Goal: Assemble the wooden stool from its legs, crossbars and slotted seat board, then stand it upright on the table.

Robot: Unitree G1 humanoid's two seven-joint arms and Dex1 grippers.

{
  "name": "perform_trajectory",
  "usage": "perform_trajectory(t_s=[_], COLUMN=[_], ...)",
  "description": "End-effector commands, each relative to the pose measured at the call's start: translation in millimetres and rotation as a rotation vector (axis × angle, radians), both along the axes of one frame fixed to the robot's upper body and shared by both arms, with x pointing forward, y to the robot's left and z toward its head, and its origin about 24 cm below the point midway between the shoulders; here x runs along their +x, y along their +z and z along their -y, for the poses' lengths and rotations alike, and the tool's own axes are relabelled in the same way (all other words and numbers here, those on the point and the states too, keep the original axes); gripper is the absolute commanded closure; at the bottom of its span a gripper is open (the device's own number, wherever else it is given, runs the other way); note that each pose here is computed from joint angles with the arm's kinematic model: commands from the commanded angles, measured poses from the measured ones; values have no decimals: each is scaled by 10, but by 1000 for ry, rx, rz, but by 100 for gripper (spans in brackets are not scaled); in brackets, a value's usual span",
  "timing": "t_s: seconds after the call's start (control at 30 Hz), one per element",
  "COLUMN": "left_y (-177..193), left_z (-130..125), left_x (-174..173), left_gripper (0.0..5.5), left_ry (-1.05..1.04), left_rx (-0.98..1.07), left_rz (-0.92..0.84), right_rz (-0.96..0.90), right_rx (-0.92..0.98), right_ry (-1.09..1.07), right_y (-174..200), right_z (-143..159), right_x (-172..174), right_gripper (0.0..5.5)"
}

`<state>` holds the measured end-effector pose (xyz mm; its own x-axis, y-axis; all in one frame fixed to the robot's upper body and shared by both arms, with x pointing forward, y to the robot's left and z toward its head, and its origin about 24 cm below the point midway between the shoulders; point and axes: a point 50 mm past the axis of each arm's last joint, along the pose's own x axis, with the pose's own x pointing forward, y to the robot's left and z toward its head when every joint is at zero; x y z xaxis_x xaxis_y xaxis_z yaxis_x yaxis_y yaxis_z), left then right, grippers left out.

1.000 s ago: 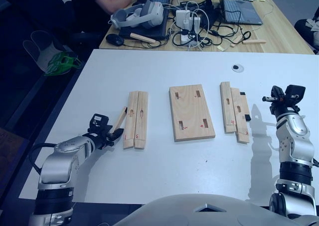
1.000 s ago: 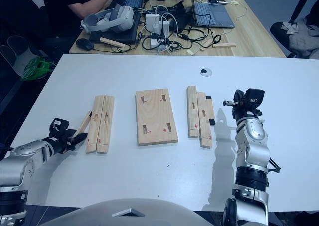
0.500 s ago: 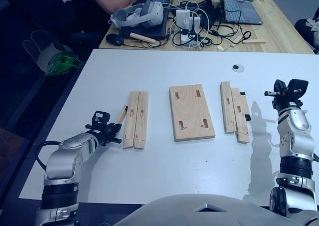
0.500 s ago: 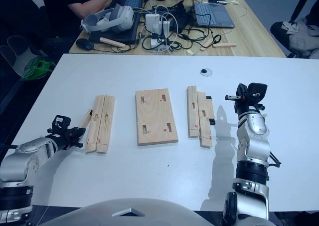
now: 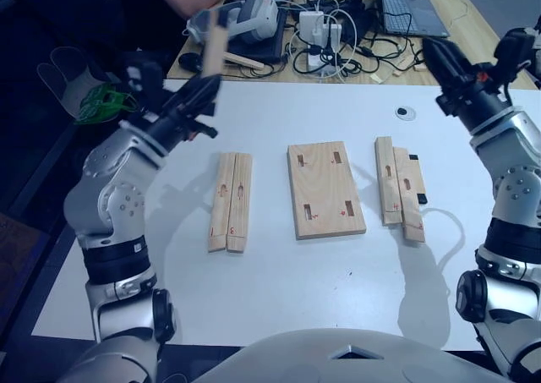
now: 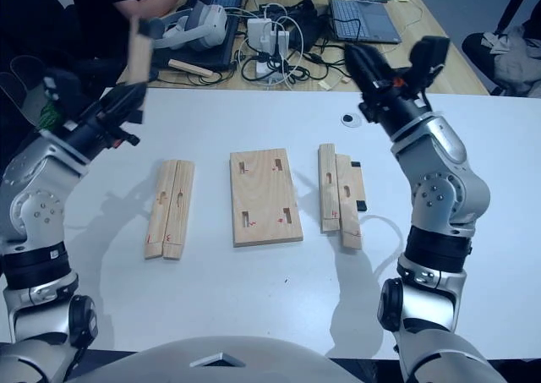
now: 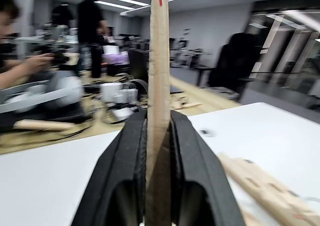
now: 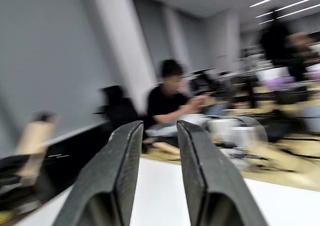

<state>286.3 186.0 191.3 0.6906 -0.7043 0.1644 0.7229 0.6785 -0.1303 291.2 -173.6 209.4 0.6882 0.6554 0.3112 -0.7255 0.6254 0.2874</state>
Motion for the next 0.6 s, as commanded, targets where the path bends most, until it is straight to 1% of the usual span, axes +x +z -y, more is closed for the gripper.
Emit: perform_trajectory(t_s=[0.03,0.13,0.23,0.27,0.4,0.57,0.6], left_y=[81,95,78,70,4,-42,-39], left_z=[304,417,458,469,527,622,650], left_x=[-46,-85,-149,-176,-297,-383,-389], left_gripper=[510,510,510,510,510,510,510], left_ry=[-236,-355,-444,-470,-566,-614,-619], left_rx=[-54,-58,-55,-55,-46,-64,-74], left_rz=[-8,-19,-40,-46,-86,-110,-109], right_rz=[-26,-43,-59,-61,-77,-87,-91], right_rx=[38,83,75,77,75,81,89], right_ry=[229,316,367,365,453,502,504], right_y=[100,141,131,127,106,85,81], right_z=[-211,-274,-326,-330,-371,-420,-430], right_x=[-158,-221,-277,-278,-357,-419,-421], right_gripper=[349,298,252,227,222,222,241])
